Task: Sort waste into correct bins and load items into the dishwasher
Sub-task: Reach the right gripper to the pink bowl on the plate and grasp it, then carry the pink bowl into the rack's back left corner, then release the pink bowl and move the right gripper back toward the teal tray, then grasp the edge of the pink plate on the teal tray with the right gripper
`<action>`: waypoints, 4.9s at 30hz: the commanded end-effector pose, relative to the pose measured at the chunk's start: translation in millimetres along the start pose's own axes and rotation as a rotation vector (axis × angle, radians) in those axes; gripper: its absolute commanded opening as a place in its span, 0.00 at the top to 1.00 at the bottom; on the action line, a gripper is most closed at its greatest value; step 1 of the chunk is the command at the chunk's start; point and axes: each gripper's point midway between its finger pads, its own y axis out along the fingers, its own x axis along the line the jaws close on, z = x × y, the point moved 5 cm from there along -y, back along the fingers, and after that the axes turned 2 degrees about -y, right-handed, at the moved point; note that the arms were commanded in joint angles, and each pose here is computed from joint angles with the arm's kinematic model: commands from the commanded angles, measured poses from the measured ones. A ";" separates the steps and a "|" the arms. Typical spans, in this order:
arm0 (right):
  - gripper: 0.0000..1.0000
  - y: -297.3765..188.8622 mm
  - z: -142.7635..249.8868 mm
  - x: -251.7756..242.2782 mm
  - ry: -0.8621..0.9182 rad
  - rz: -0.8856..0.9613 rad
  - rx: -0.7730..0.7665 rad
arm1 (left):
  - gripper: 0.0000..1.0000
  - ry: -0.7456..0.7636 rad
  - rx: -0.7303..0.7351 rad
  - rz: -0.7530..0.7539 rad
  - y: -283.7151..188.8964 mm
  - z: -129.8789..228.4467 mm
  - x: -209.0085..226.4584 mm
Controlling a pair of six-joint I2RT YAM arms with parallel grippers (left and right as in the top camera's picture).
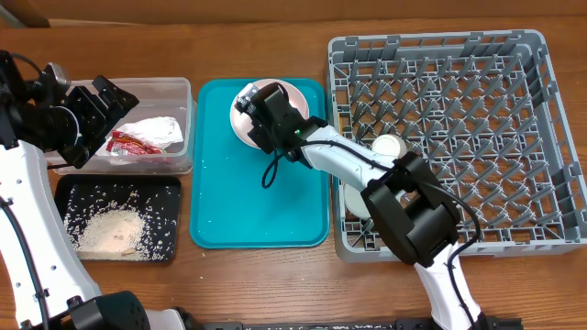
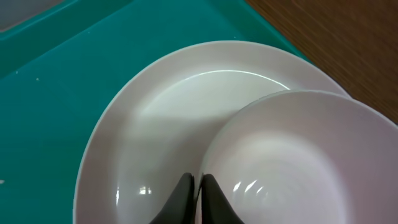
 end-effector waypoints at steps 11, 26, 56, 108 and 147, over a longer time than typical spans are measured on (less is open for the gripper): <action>0.96 -202.7 -107.3 -29.8 0.424 -0.216 -0.322 | 0.00 0.029 -0.029 0.012 -9.5 0.3 -5.8; 0.96 -238.7 -32.1 -177.5 0.946 -0.817 -0.283 | 0.00 0.029 -0.029 0.012 -9.5 0.3 -5.8; 0.96 -150.6 58.4 -209.8 1.285 -0.819 -0.064 | 0.00 0.029 -0.029 0.012 -9.5 0.3 -5.8; 0.91 -132.0 37.5 -144.6 0.453 0.357 0.279 | 0.00 0.030 -0.029 0.012 -9.5 0.3 -5.8; 0.69 -85.6 -45.1 47.7 0.005 -0.247 0.075 | 0.00 0.029 -0.029 0.012 -9.5 0.3 -5.8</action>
